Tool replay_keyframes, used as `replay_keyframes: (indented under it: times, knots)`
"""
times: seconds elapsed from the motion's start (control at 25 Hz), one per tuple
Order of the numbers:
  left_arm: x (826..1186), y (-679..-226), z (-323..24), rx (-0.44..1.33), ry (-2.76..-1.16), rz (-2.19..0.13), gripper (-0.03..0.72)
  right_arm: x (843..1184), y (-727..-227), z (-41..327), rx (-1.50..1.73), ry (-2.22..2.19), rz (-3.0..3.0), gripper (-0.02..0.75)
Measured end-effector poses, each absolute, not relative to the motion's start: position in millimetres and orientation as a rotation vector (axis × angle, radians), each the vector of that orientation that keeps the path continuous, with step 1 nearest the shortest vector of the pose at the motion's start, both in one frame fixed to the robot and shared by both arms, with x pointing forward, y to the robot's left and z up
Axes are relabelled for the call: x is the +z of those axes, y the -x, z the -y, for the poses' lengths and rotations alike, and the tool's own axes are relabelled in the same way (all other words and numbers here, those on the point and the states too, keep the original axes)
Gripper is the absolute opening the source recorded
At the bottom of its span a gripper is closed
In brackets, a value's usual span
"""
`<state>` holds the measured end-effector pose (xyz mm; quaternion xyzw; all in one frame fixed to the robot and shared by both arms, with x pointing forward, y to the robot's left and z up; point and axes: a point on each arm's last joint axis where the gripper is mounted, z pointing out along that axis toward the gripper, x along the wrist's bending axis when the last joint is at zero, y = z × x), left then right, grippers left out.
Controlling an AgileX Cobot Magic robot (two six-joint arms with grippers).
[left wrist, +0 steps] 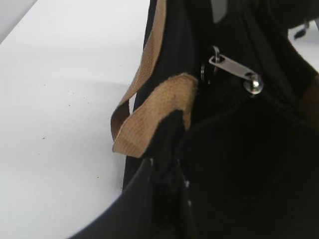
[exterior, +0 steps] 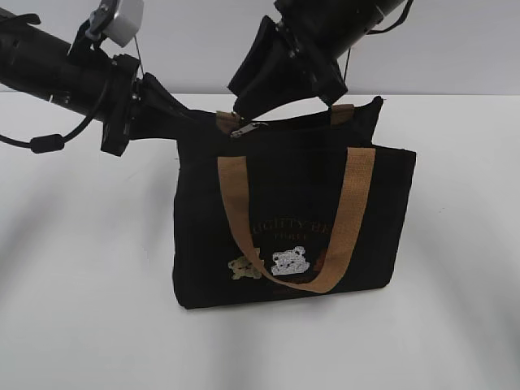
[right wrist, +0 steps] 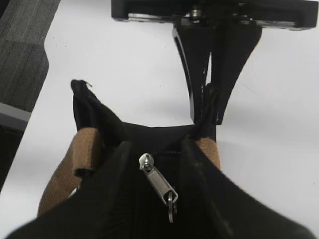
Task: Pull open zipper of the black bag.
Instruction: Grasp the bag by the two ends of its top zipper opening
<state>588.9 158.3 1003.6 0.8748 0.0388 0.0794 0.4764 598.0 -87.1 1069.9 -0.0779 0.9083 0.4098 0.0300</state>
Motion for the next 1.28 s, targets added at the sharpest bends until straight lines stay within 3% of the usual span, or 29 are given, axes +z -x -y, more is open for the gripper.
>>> replay_keyframes:
  times: [0.28, 0.44, 0.72, 1.28]
  knots:
    - [1004, -589, -158, 0.194, -2.138, -0.095, 0.048, 1047, -604, 87, 1.173, 0.467, -2.8, 0.241]
    - [1004, -589, -158, 0.194, -2.138, -0.095, 0.048, 1046, -604, 87, 1.167, 0.515, -2.78, 0.249]
    - [1004, -589, -158, 0.193, -2.137, -0.094, 0.048, 1046, -605, 86, 1.171, 0.562, -2.755, 0.333]
    - [1004, -589, -158, 0.193, -2.137, -0.094, 0.048, 1039, -607, 84, 1.177, 0.581, -2.758, 0.337]
